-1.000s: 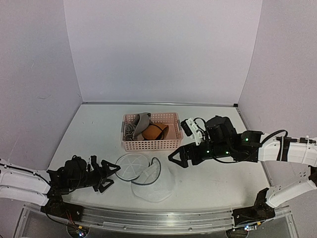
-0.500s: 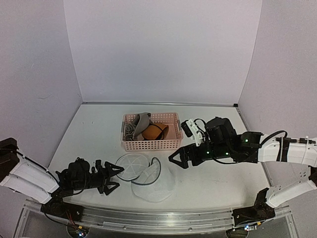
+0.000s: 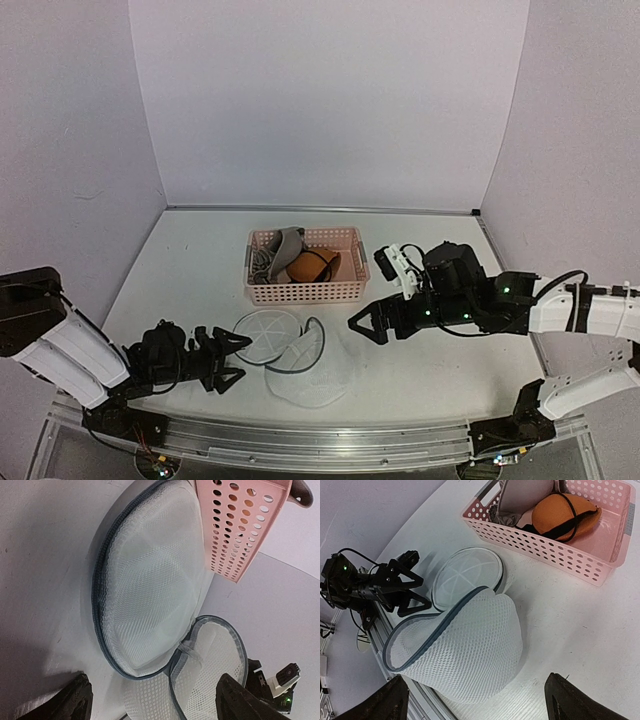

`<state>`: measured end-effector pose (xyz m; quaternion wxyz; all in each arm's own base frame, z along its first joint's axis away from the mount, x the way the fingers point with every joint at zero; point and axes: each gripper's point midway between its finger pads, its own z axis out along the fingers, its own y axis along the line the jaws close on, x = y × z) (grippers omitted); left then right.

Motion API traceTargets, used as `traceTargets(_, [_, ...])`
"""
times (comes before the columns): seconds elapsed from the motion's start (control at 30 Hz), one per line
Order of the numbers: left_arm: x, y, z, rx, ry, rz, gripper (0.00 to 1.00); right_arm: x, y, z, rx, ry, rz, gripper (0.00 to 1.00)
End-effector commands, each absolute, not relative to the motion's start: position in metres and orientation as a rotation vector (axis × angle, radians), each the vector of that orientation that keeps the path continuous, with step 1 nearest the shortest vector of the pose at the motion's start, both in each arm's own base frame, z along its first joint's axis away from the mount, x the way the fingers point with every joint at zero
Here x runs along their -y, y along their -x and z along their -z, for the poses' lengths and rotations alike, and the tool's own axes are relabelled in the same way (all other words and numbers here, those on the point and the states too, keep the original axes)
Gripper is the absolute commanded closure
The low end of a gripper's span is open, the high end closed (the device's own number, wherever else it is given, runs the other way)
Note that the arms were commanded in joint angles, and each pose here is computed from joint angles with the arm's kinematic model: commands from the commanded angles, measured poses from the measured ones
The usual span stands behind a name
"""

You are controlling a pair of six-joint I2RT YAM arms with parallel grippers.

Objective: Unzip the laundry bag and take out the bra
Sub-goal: Pick up the laundry bag at the center of the board.

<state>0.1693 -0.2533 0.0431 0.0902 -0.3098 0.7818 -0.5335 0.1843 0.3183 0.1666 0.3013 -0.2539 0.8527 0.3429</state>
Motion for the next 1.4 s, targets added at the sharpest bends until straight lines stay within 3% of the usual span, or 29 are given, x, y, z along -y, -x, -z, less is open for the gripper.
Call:
traceTargets(0.0, [0.254, -0.179, -0.045, -2.273, 0.979, 1.601, 0.15, -0.320, -0.187, -0.187, -2.174, 0.651, -0.940, 0.04])
traceTargets(0.63, [0.254, -0.193, -0.015, -2.243, 1.097, 1.552, 0.34, -0.309, -0.183, -0.189, -2.143, 0.652, -0.931, 0.02])
traceTargets(1.03, [0.252, -0.201, -0.008, -2.231, 1.070, 1.493, 0.66, -0.311, -0.182, -0.194, -2.130, 0.664, -0.944, 0.02])
traceTargets(1.37, [0.251, -0.203, -0.016, -2.209, 1.015, 1.502, 1.00, -0.312, -0.182, -0.195, -2.132, 0.663, -0.953, 0.02])
